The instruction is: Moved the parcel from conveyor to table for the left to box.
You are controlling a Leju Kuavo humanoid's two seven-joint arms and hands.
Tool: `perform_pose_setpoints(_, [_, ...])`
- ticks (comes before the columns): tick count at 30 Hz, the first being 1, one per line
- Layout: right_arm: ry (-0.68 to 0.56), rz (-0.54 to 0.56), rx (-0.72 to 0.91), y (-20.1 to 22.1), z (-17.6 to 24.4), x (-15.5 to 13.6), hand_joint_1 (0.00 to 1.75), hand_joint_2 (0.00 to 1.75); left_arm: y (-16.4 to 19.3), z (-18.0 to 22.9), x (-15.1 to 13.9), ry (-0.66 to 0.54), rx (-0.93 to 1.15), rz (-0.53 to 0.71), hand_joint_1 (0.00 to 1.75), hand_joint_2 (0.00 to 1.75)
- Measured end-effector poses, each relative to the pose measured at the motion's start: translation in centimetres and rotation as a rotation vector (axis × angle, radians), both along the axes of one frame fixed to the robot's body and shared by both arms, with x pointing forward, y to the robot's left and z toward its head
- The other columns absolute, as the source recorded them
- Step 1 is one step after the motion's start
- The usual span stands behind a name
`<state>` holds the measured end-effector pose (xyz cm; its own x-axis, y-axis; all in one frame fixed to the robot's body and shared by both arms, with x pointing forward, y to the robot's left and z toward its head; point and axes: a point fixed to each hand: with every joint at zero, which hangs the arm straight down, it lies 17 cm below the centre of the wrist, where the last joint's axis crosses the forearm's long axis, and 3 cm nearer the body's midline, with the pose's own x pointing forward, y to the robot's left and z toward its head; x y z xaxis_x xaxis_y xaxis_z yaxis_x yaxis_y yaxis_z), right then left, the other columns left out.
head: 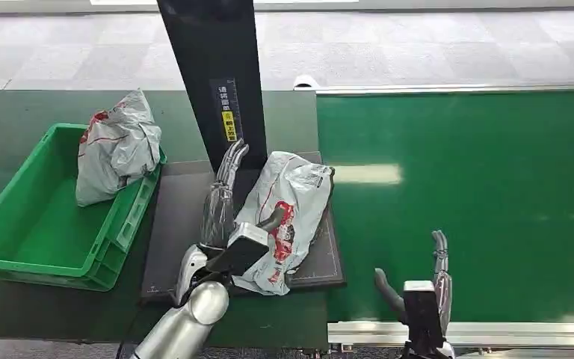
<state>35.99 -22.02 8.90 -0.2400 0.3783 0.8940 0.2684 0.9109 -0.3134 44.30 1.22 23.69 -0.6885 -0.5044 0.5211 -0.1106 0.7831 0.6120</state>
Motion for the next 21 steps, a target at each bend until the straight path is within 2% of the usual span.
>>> perform_pose_setpoints(4, [0.001, 0.022, -0.017, 2.5, 0.1, -0.1, 0.0, 1.75, -2.3, 0.0, 1.4, -0.034, 0.179, 0.014, 0.0, 1.75])
perform_pose_setpoints(10, [0.014, 0.044, -0.002, 3.8, -0.1, -0.2, 0.0, 1.75, -3.4, -0.8, 2.1, -0.03, 0.235, 0.006, 0.0, 1.75])
perform_pose_setpoints(13, [0.038, 0.063, 0.033, 4.4, -0.5, -0.2, 0.0, 1.75, -4.8, -5.2, 3.3, 0.114, 0.404, -0.024, 0.0, 1.75])
perform_pose_setpoints(16, [0.064, 0.111, 0.075, 5.7, -1.1, -0.2, 0.0, 1.75, -5.9, -11.8, 2.8, 0.275, 0.611, -0.105, 0.0, 1.75])
perform_pose_setpoints(21, [0.09, 0.16, 0.085, 6.5, -1.7, -0.3, 0.0, 1.75, -4.0, -18.7, 2.6, 0.487, 0.804, -0.14, 0.0, 1.75])
